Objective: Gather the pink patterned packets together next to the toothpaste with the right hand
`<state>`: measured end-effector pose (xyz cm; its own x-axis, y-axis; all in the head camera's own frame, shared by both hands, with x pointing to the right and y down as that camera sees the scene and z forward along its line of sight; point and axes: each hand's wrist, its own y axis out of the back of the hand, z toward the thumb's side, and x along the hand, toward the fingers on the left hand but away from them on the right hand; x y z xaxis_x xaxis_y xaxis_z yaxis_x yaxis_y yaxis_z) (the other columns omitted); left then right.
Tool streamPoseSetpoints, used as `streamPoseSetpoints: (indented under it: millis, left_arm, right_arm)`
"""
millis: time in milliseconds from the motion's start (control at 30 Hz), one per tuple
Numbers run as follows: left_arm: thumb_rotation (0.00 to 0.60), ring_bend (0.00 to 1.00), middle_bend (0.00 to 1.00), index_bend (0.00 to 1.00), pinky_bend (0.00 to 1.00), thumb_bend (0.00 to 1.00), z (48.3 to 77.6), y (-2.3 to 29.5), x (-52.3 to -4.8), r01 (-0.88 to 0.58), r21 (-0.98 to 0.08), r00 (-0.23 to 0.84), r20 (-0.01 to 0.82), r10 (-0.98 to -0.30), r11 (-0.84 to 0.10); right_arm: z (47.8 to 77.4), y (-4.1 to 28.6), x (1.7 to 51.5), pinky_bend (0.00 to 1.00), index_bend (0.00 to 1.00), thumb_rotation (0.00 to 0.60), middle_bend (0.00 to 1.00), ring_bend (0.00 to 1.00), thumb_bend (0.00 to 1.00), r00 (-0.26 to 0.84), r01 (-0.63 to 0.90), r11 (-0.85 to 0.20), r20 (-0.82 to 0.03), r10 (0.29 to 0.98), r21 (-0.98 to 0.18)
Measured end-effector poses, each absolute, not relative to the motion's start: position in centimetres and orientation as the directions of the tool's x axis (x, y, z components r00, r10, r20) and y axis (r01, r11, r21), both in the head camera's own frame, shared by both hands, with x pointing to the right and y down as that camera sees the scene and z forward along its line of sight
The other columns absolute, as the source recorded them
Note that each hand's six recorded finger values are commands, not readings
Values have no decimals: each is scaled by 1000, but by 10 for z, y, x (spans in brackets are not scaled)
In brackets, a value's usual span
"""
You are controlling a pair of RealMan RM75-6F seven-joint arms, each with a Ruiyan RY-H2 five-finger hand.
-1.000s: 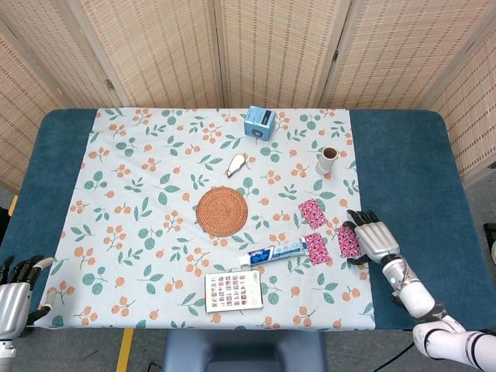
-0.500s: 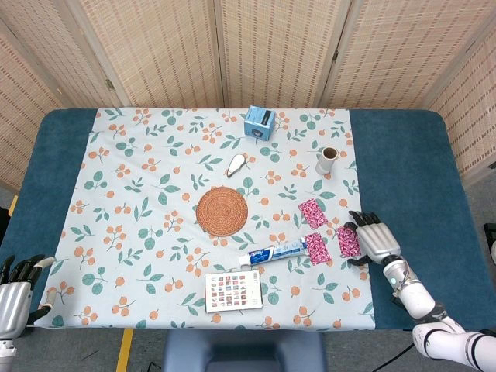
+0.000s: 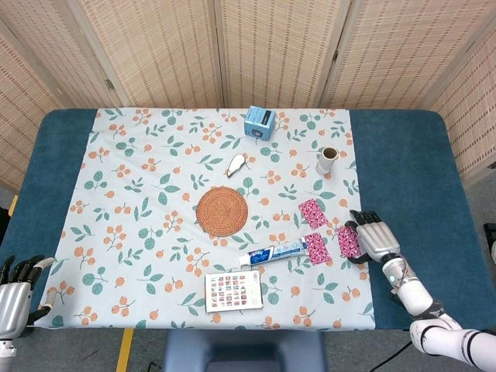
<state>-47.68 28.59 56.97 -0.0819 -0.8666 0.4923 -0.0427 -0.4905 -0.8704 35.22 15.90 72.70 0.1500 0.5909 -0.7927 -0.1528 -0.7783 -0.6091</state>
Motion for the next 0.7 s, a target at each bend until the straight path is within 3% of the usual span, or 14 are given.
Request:
streamPoseSetpoints:
  millis: [700]
  left_arm:
    - [600, 202, 198, 243, 0, 427, 570, 287, -478, -44, -869, -84, 495, -865, -493]
  right_arm:
    - [727, 159, 356, 0, 271, 475, 83, 0, 219, 135, -140, -777, -789, 599, -614]
